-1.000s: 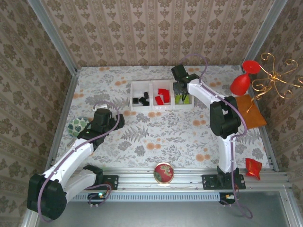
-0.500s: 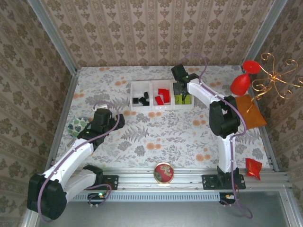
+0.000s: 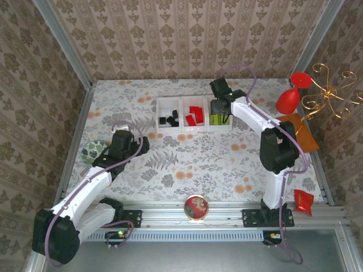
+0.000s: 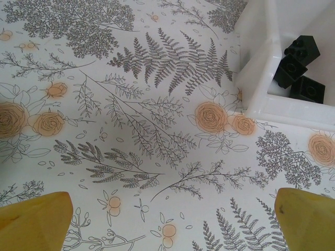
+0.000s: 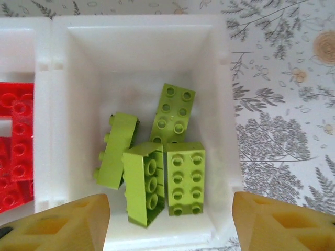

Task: Sort the legos into containers by color
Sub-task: Place the lego in the container, then reset both arms

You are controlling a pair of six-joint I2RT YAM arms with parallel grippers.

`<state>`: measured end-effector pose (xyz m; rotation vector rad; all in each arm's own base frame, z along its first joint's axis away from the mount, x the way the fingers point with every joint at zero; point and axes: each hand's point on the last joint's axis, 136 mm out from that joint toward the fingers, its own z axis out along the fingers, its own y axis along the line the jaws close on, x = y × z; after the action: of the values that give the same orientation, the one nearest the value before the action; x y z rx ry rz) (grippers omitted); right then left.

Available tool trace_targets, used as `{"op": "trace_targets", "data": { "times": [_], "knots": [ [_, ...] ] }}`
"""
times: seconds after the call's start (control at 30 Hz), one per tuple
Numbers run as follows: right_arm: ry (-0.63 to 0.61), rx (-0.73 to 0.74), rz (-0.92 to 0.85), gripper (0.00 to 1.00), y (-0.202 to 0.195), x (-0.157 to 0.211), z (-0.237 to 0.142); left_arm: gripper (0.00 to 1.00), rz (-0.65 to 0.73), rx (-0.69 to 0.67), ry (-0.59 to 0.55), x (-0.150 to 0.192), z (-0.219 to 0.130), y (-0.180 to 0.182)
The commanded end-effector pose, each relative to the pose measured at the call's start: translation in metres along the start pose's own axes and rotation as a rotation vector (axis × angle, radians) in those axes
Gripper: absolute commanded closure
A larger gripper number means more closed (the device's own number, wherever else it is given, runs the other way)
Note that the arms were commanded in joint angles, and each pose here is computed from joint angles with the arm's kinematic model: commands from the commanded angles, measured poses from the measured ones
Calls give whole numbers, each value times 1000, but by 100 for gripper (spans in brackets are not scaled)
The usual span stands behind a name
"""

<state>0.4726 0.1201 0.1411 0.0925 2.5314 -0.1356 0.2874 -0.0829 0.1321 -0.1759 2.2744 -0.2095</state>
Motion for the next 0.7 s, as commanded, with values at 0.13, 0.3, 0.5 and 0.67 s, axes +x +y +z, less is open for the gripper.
{"op": "trace_targets", "data": {
  "times": [0.13, 0.3, 0.5, 0.67],
  "knots": [
    [-67, 31, 72, 27, -26, 5, -43, 0, -10, -15, -36, -8, -12, 7],
    [-90, 56, 97, 23, -44, 22, -62, 0, -3, -33, -62, -11, -21, 13],
    [-135, 113, 141, 9, -73, 47, -84, 0, 26, -88, -105, -18, -30, 26],
    [-205, 165, 176, 0, -99, 66, -103, 0, 45, -131, -140, -28, -32, 36]
  ]
}}
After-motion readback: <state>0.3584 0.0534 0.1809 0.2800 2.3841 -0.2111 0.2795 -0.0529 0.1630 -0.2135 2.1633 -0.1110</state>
